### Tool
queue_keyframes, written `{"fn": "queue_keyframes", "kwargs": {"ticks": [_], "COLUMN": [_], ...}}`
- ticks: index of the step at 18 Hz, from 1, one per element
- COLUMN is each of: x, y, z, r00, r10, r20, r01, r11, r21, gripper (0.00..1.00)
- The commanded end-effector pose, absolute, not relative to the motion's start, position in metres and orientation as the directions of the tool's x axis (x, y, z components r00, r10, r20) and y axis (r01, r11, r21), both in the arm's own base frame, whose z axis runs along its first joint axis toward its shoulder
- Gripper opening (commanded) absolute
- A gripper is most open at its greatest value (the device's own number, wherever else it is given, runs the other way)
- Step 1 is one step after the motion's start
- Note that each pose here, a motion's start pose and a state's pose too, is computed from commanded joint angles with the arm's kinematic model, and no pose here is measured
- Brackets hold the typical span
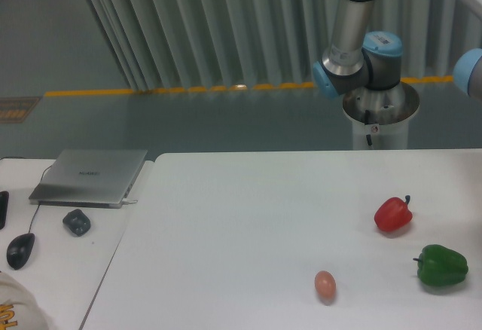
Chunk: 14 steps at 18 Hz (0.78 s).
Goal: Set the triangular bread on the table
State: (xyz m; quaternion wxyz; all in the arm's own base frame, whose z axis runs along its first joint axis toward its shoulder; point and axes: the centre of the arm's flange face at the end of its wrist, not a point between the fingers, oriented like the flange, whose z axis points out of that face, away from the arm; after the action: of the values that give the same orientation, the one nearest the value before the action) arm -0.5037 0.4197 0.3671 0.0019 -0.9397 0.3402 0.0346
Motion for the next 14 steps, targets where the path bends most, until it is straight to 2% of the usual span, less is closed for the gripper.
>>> {"fn": "queue_keyframes", "kwargs": {"ticks": [7, 14], "x": [-0.500, -0.504], "y": [0.419, 0.375], "z": [0.364, 0.358], "r00": [0.765, 0.806], "r10": [-0.642, -0.590], "r20": [-0.057, -0.042], "r01": [-0.642, -0.590], "r11": [-0.767, -0.807], "r21": [0.020, 0.026], "gripper": [1.00, 1.00]}}
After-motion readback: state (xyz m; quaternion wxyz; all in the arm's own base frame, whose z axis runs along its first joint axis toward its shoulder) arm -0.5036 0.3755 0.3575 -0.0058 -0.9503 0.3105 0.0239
